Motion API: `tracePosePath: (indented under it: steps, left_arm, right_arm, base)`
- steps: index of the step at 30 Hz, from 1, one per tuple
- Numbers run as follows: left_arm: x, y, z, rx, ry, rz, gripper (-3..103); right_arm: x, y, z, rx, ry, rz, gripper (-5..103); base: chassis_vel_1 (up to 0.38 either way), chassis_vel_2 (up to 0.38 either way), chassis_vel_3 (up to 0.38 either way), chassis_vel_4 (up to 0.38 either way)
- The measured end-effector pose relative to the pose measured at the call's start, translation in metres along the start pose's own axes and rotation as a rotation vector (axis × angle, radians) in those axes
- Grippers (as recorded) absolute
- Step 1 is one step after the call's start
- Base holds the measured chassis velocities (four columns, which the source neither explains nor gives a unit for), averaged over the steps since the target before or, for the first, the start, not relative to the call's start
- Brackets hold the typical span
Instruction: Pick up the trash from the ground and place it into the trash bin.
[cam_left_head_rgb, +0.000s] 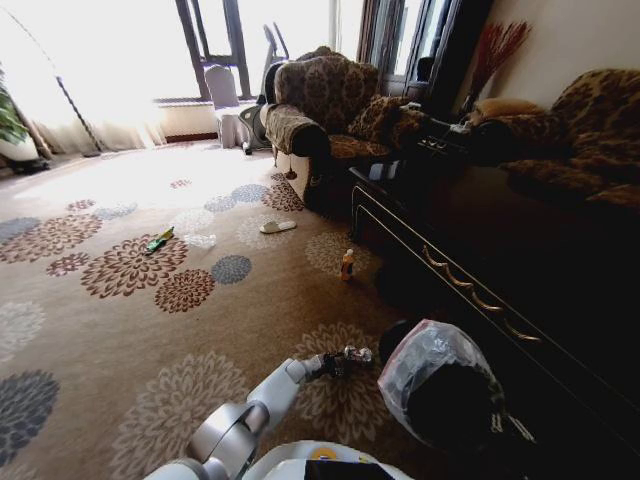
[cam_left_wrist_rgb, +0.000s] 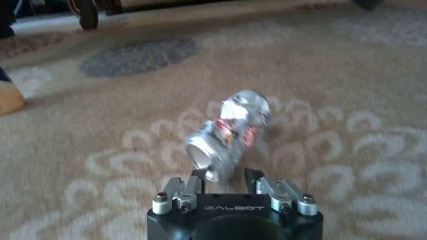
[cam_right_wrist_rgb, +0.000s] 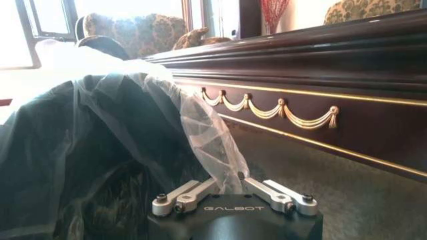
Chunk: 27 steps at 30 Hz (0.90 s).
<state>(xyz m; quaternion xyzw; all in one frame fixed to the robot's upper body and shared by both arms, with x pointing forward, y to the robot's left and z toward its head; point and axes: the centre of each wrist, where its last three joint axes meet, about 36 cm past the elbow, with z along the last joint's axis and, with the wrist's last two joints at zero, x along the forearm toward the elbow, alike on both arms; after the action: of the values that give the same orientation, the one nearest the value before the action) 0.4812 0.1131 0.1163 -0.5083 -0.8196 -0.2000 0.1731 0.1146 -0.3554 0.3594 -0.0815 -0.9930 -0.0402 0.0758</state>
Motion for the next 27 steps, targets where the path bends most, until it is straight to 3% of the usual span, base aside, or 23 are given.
tracePosePath:
  steps: [7, 10, 15, 22, 27]
  left_arm:
    - [-0.002, 0.001, -0.007, 0.003, -0.050, -0.032, 25]
    - [-0.007, -0.010, -0.016, 0.046, -0.121, -0.078, 15]
    - [-0.008, -0.019, -0.017, 0.066, -0.145, -0.093, 14]
    - [0.018, -0.019, -0.009, 0.103, -0.182, -0.159, 14]
    - [0.047, -0.015, 0.000, 0.113, -0.169, -0.284, 14]
  right_arm:
    - [-0.004, 0.002, 0.000, 0.003, -0.010, 0.006, 1]
    - [-0.010, 0.001, 0.000, 0.006, -0.017, 0.001, 1]
    - [-0.015, 0.002, 0.001, 0.009, -0.014, -0.006, 1]
    - [-0.023, 0.005, 0.001, 0.013, -0.011, -0.018, 1]
    - [-0.031, 0.008, 0.002, 0.020, -0.003, -0.039, 1]
  base:
    - [0.000, 0.000, 0.000, 0.000]
    - [0.000, 0.000, 0.000, 0.000]
    - [0.000, 0.000, 0.000, 0.000]
    - [0.000, 0.000, 0.000, 0.000]
    - [0.000, 0.000, 0.000, 0.000]
